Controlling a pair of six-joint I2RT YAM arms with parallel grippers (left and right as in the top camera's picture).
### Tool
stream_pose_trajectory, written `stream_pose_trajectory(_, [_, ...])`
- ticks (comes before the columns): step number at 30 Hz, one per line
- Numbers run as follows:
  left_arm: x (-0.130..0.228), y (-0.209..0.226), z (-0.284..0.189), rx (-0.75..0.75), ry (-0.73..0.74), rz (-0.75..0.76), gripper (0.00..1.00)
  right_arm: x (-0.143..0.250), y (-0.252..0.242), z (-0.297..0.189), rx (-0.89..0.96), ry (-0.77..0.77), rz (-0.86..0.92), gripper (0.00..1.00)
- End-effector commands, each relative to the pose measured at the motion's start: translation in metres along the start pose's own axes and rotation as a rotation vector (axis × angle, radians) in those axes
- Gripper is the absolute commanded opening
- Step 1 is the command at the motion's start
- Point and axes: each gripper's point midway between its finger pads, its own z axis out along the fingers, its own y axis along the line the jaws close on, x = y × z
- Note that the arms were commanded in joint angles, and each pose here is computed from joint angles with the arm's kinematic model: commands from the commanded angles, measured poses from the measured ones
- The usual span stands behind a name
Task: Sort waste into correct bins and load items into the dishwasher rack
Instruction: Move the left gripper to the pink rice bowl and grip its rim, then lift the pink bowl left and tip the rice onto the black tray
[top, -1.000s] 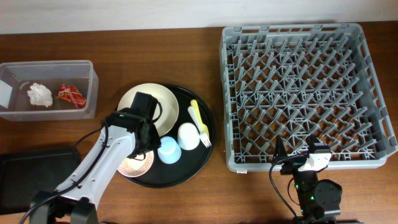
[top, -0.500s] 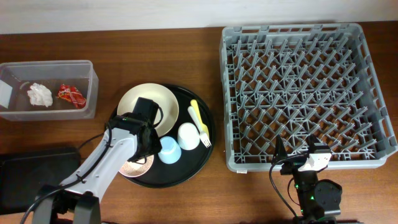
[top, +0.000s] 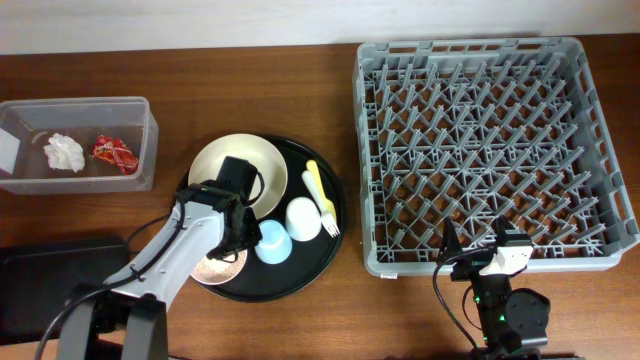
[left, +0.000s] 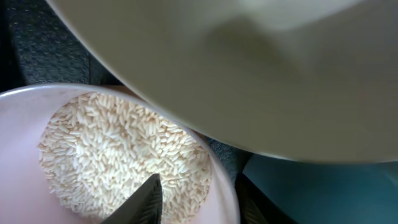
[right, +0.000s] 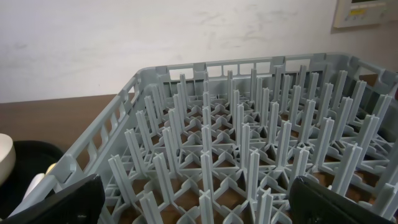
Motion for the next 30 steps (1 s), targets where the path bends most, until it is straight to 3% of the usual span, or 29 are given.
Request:
stream_pose_trajectory(1, [0.004,-0.002,0.004,0.014,0.02,-0.009,0.31,0.002,-0.004,0.0,0.019,0.004,0.007,0.98])
stream_pose_trajectory(11, [0.004,-0.002,0.004,0.013,0.02,-0.008,0.19,0.002,-0.004,0.0,0.019,0.004,0.007,0.98])
stream_pose_trajectory(18, [0.005,-0.001,0.004,0.01,0.024,-0.007,0.01,0.002,-0.004,0.0,0.019,0.004,0.007,0.98])
stream_pose_trajectory(30, [0.001,-0.002,-0.01,0.003,0.033,0.007,0.01,0.002,-0.004,0.0,0.019,0.004,0.007,0.98])
